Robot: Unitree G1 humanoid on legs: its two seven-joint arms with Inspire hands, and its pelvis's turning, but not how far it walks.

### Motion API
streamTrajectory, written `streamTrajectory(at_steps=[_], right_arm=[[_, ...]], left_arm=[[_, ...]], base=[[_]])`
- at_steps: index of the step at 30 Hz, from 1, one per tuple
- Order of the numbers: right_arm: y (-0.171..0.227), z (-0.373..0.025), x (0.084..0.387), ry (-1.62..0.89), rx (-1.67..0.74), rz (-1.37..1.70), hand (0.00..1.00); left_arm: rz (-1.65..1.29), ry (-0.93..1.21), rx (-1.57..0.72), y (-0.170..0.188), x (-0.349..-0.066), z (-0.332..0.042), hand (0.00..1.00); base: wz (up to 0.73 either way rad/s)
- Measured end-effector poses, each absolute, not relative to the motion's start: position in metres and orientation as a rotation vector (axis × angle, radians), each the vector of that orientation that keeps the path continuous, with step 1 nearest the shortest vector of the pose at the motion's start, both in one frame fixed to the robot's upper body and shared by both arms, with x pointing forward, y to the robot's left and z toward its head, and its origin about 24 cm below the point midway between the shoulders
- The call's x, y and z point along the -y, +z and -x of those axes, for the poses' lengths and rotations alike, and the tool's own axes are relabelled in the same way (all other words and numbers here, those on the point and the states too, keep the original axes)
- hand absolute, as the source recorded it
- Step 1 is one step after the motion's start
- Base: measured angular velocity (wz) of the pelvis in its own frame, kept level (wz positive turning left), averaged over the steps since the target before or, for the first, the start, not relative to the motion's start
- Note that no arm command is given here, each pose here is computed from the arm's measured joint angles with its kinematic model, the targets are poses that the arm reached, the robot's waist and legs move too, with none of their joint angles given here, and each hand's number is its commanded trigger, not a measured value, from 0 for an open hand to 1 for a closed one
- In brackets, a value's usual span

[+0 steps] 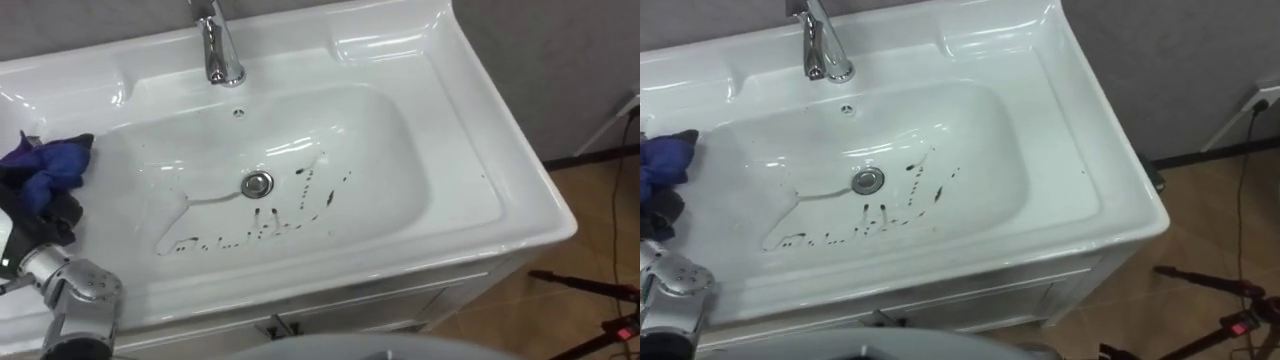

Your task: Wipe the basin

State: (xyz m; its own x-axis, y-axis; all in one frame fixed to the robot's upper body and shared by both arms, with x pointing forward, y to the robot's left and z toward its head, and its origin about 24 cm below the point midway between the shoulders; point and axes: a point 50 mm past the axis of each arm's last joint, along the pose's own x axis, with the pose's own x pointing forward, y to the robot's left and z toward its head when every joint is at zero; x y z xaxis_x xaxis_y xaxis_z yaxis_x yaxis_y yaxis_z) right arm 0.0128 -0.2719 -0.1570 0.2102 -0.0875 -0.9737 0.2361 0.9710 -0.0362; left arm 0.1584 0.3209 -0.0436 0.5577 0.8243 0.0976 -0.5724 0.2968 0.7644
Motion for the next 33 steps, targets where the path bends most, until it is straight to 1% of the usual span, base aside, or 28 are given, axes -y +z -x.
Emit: streamTrajectory(at_steps=[3, 6, 12, 18, 25, 33], right_arm=[[-0.157, -0.017, 0.27, -0.24, -1.308, -0.153, 0.0], [-0.158, -0.022, 0.264, -0.25, -1.263, -0.191, 0.0], [-0.16, -0.031, 0.255, -0.224, -1.219, -0.205, 0.0], [-0.16, -0.032, 0.254, -0.224, -1.201, -0.209, 0.0], [-0.159, -0.033, 0.253, -0.217, -1.187, -0.206, 0.0], [-0.159, -0.028, 0.254, -0.224, -1.188, -0.206, 0.0]], left_arm=[[-0.809, 0.956, -0.33, -0.043, -0.318, -0.16, 1.0], [-0.752, 0.938, -0.268, -0.034, -0.309, -0.17, 1.0], [-0.699, 0.913, -0.197, -0.022, -0.302, -0.181, 1.0], [-0.642, 0.863, -0.12, -0.014, -0.283, -0.193, 1.0], [-0.683, 0.777, -0.042, -0.006, -0.266, -0.202, 1.0], [-0.738, 0.748, -0.02, -0.006, -0.264, -0.202, 1.0]], base=[[0.07], [0.28], [0.18], [0.03], [-0.04], [-0.01]])
